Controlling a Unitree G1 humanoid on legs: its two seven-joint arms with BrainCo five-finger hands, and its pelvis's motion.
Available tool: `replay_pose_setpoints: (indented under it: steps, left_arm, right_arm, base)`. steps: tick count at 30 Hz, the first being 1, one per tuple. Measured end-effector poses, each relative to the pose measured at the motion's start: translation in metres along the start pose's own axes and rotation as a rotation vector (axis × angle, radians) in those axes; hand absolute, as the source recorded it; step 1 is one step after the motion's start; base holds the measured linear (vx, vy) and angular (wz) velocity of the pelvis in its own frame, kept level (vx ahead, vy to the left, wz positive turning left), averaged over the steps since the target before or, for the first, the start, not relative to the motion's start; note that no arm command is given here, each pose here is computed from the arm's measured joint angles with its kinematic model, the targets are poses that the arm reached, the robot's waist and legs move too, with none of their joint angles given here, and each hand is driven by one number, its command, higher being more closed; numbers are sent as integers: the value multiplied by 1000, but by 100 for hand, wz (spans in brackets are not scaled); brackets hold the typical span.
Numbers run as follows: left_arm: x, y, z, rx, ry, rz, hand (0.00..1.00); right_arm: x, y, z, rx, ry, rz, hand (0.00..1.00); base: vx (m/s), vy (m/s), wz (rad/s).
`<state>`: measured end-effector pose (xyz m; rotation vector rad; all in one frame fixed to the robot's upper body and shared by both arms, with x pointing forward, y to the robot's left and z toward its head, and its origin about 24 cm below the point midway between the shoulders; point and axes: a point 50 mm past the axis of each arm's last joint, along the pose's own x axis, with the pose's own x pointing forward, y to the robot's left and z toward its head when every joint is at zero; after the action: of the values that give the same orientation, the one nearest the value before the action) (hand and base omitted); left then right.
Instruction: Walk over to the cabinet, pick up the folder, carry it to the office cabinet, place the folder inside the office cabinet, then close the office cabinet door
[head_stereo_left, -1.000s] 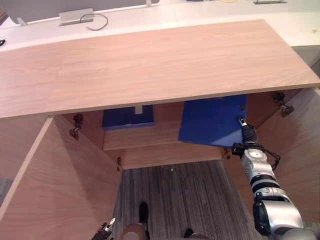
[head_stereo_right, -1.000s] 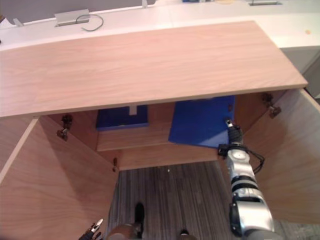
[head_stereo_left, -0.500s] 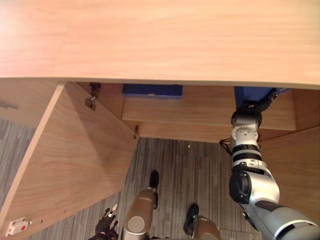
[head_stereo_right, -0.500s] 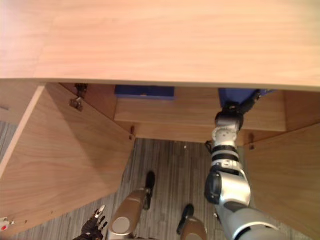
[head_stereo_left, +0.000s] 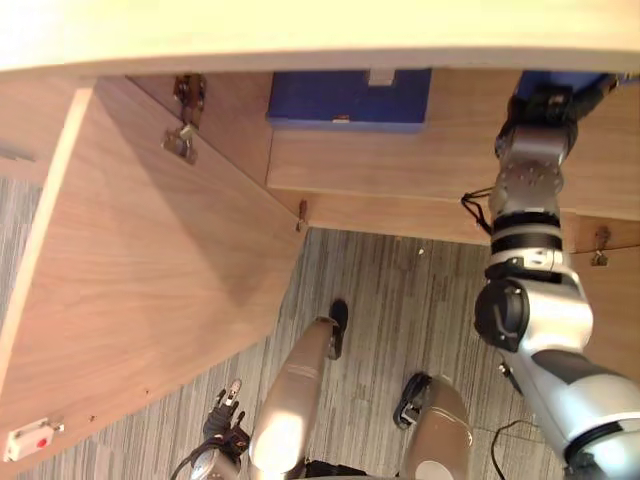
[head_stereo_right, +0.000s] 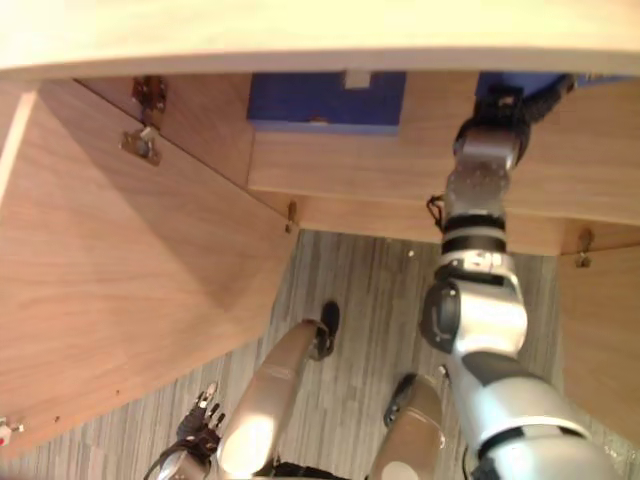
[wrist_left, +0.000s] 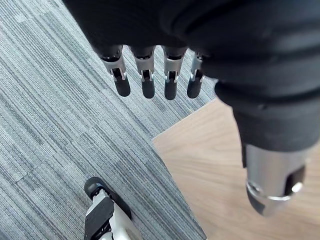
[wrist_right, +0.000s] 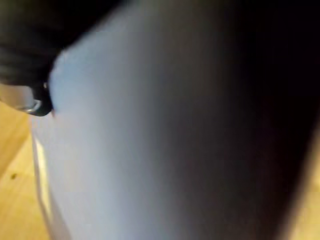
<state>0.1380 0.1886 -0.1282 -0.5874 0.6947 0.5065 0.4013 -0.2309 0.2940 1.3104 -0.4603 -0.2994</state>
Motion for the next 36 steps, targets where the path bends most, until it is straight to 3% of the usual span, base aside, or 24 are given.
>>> replay_pose_setpoints:
  steps: [5,15,23,27,36]
  left_arm:
    - [1,-3,1,1,-2,12,0]
    - [7,-17,8,17,-13,7,0]
    - [12,-24,10,14,-10,12,0]
    - [13,-24,9,6,-2,18,0]
    - [14,-27,11,-5,-6,30,0]
  right_arm:
    - [3,24,6,-70,-8,17,100]
    - [8,17,6,-260,-20,-43,100]
    - [8,8,16,-35,-93,-132,100]
    - [9,-3,23,-3,-112,-193,100]
    - [10,-33,20,-377,-92,-264,100]
  base:
    - [-119,21,15]
    - [-60,20,15]
    - [-51,-3,10]
    - [-46,12,3]
    - [-20,6,-3]
